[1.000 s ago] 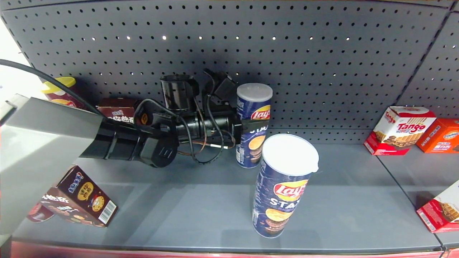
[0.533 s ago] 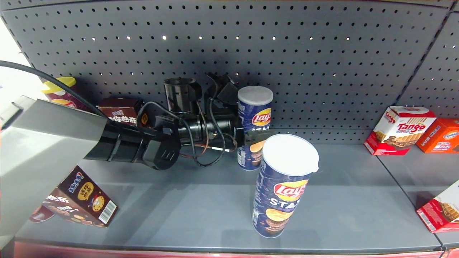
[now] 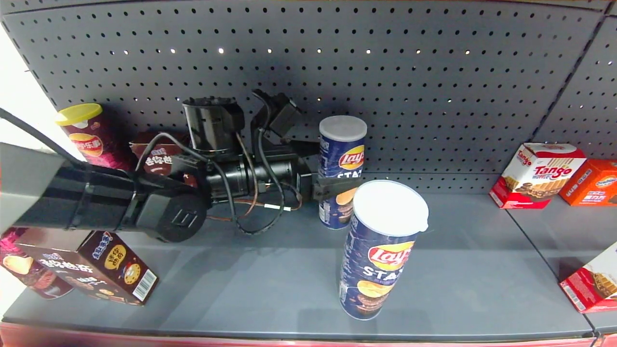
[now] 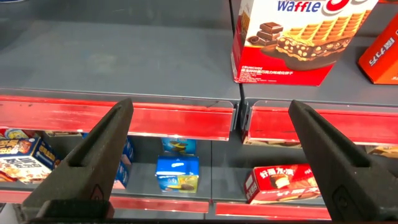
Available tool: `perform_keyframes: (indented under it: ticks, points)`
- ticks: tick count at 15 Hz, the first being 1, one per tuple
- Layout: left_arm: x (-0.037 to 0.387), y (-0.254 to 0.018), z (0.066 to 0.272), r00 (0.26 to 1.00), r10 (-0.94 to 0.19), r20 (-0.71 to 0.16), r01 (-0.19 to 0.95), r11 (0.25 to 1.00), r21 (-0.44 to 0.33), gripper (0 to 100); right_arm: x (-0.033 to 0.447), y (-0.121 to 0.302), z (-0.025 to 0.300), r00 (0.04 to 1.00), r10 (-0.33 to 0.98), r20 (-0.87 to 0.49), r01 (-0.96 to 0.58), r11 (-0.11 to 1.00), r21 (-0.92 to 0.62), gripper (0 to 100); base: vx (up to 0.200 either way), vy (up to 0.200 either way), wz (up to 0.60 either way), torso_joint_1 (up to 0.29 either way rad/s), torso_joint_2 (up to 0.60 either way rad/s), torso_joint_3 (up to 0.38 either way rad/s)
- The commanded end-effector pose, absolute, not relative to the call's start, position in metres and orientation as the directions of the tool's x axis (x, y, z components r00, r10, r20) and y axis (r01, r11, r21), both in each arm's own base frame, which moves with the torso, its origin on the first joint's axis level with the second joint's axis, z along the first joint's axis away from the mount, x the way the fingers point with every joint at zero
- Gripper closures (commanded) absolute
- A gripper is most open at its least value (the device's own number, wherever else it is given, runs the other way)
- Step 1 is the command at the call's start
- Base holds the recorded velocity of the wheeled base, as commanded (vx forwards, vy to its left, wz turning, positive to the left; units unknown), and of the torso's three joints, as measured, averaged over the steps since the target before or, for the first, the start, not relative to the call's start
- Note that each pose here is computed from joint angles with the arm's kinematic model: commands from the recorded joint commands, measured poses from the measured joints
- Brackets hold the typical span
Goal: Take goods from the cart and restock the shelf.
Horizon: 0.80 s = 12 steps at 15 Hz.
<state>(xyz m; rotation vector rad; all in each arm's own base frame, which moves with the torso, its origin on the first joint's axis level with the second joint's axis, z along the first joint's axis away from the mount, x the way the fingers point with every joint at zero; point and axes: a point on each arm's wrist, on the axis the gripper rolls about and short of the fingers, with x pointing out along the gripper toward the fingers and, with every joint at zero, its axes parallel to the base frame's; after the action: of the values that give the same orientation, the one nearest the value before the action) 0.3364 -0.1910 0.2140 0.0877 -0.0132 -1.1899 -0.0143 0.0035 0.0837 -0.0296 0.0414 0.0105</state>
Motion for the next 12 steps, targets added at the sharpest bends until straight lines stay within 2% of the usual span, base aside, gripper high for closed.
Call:
perform_keyframes:
  ticks: [1,2,3,7,12]
  points:
    - [0.305,-0.175,0.232,0.416,-0.909,-0.019,0.905,0.412,0.106,0,-0.014,0.003,0.084,0.999,0.009,-0.043,-0.011,1.0,-0.03,0,0.0,0.0,0.0,0.0,0.0,0.0]
    - [0.301,-0.173,0.232,0.437,-0.899,-0.023,0.895,0.432,0.116,0,-0.014,0.003,0.084,0.999,0.011,-0.043,-0.012,0.999,-0.03,0,0.0,0.0,0.0,0.0,0.0,0.0]
    - [0.291,-0.168,0.226,0.49,-0.87,-0.05,0.867,0.481,0.128,0,-0.014,0.003,0.084,0.999,0.009,-0.043,-0.011,1.0,-0.03,0,0.0,0.0,0.0,0.0,0.0,0.0]
    - [0.277,-0.161,0.216,0.541,-0.836,-0.091,0.839,0.53,0.121,0,-0.014,0.003,0.084,0.999,0.011,-0.043,-0.012,0.999,-0.03,0,0.0,0.0,0.0,0.0,0.0,0.0]
    - [0.285,-0.162,0.207,0.603,-0.788,-0.123,0.795,0.581,0.173,0,-0.014,0.003,0.084,0.999,0.009,-0.043,-0.011,1.0,-0.03,0,0.0,0.0,0.0,0.0,0.0,0.0]
